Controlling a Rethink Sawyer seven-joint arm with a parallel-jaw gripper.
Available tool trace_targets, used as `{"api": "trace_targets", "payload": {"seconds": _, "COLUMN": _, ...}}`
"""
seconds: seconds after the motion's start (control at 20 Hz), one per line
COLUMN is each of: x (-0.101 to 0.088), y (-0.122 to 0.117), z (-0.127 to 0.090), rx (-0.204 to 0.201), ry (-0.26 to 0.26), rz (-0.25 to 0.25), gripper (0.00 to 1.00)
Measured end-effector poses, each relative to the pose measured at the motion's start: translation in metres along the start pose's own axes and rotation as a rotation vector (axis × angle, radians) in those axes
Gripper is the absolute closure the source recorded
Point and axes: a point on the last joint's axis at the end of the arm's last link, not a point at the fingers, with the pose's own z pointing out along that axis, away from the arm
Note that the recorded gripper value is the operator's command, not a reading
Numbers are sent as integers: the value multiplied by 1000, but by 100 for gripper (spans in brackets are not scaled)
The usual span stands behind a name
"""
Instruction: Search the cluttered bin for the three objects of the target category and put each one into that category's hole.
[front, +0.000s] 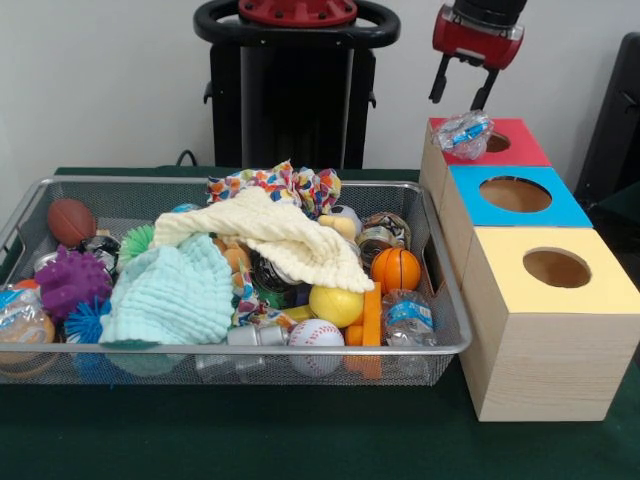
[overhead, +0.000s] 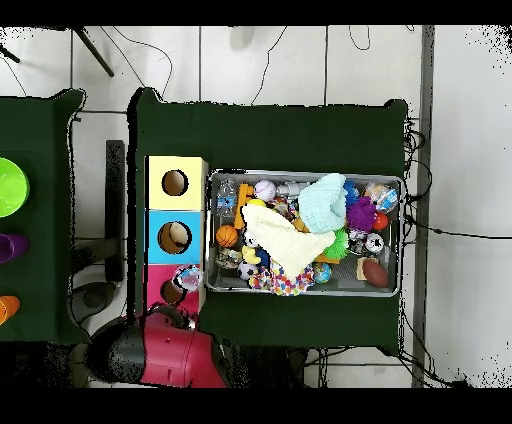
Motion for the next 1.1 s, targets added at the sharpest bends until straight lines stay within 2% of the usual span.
{"api": "trace_targets", "payload": {"seconds": 0.6, "x": -12, "y": -22, "z": 22, "rx": 23, "ry": 48, "rz": 54, "gripper": 0}}
{"api": "trace_targets", "payload": {"seconds": 1.1, "x": -14, "y": -22, "z": 29, "rx": 31, "ry": 57, "rz": 52, "gripper": 0}}
